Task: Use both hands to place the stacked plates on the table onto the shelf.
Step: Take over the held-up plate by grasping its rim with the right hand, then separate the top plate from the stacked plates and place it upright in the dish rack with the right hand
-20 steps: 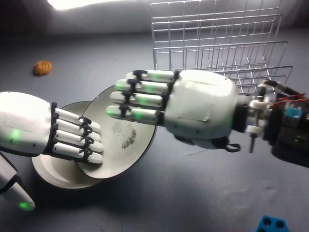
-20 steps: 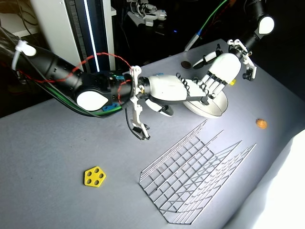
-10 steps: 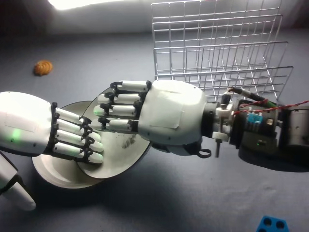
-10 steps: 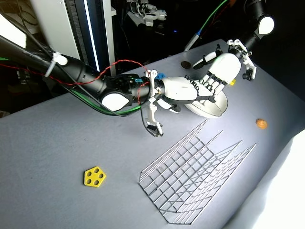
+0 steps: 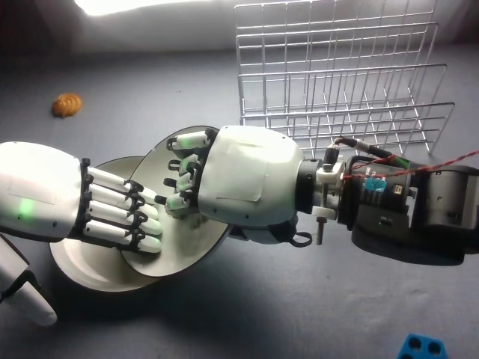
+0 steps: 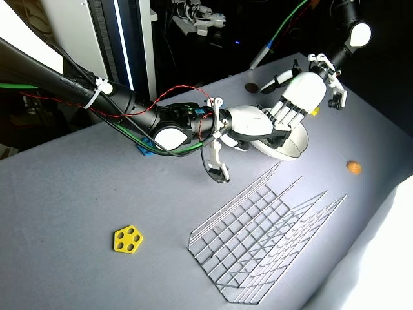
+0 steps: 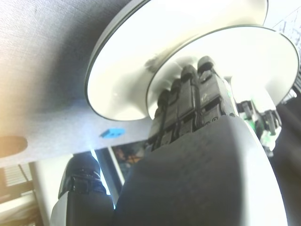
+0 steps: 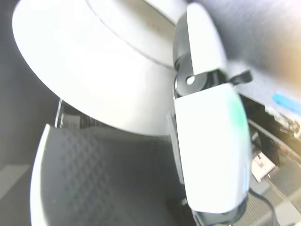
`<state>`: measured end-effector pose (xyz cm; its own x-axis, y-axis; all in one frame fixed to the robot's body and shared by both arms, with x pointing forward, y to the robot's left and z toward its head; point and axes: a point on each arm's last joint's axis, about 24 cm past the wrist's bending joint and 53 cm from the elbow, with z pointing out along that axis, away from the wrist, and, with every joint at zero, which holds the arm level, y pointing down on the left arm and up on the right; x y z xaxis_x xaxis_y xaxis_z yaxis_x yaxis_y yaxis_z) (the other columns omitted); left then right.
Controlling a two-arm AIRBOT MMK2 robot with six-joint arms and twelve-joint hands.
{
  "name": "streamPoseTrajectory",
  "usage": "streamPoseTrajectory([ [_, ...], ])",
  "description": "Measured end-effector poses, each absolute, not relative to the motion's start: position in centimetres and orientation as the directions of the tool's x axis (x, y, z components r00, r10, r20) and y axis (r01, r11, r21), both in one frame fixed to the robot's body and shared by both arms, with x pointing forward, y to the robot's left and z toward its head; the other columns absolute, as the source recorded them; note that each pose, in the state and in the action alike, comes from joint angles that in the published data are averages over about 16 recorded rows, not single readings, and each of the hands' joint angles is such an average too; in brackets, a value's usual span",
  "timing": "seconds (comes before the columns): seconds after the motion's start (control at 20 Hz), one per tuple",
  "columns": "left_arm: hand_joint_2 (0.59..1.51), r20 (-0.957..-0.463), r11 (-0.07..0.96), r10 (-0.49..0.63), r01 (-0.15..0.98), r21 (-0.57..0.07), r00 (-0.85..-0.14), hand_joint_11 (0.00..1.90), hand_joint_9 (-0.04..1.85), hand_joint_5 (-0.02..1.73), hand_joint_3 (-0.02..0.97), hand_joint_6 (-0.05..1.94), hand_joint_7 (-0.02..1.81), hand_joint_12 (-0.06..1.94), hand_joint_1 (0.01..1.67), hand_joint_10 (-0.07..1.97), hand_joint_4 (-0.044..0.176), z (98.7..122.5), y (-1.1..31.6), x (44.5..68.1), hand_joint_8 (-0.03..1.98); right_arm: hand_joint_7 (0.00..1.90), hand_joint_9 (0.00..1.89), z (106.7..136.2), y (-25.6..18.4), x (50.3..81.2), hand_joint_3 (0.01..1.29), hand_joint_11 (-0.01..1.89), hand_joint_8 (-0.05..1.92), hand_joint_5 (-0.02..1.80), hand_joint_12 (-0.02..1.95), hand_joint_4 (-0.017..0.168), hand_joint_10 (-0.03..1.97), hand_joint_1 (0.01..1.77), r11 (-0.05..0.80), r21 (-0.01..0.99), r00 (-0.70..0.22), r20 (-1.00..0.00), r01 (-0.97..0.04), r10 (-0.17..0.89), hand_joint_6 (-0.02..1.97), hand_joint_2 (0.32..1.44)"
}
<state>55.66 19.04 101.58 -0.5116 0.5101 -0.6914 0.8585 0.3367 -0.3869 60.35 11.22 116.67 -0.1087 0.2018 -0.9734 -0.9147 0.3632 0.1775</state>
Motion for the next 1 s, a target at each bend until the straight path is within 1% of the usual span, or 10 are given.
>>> streamPoseTrajectory([
  [0.2, 1.084, -0.696, 0.336, 0.506, 0.86, -0.385, -0.509, 0.02, 0.06, 0.06, 0.02, -0.01, 0.05, 0.03, 0.02, 0.01, -0.002, 102.0, 19.0, 55.8, 0.0, 0.82, 0.79, 117.2, 11.1, 60.2, 0.01, 0.48, 0.4, 0.72, 1.34, -0.002, 0.61, 1.21, 0.356, 0.153, -0.084, -0.976, -0.922, 0.202, 0.59, 1.06],
  [0.45, 1.083, -0.71, 0.345, 0.489, 0.86, -0.375, -0.506, 0.02, 0.07, 0.07, 0.02, 0.0, 0.07, 0.03, 0.02, 0.01, -0.002, 103.4, 19.3, 56.4, 0.0, 0.87, 0.86, 118.1, 10.6, 59.9, 0.01, 0.66, 0.61, 0.76, 1.28, 0.0, 0.84, 1.21, 0.35, 0.124, -0.055, -0.978, -0.929, 0.202, 0.84, 1.05],
  [0.55, 1.082, -0.719, 0.35, 0.48, 0.861, -0.369, -0.503, 0.02, 0.07, 0.07, 0.02, 0.0, 0.07, 0.04, 0.02, 0.01, -0.002, 104.3, 19.5, 56.6, 0.0, 0.87, 0.87, 118.5, 10.3, 59.8, 0.01, 0.69, 0.7, 0.77, 1.27, 0.002, 0.92, 1.23, 0.348, 0.117, -0.048, -0.978, -0.93, 0.202, 0.89, 1.04],
  [0.7, 1.081, -0.733, 0.362, 0.462, 0.861, -0.358, -0.499, 0.02, 0.07, 0.08, 0.021, 0.01, 0.08, 0.04, 0.02, 0.01, -0.001, 105.8, 20.1, 57.0, 0.0, 0.88, 0.88, 119.1, 9.9, 59.5, 0.01, 0.72, 0.78, 0.78, 1.26, 0.004, 1.04, 1.24, 0.347, 0.114, -0.044, -0.978, -0.931, 0.204, 0.94, 1.03],
  [1.0, 1.081, -0.759, 0.404, 0.414, 0.848, -0.343, -0.503, 0.02, 0.07, 0.08, 0.021, 0.01, 0.08, 0.04, 0.02, 0.01, -0.001, 109.3, 21.9, 57.7, 0.0, 0.92, 0.92, 121.3, 9.1, 58.6, 0.01, 0.73, 0.84, 0.82, 1.26, 0.006, 1.1, 1.29, 0.341, 0.114, -0.039, -0.975, -0.933, 0.22, 1.0, 1.03],
])
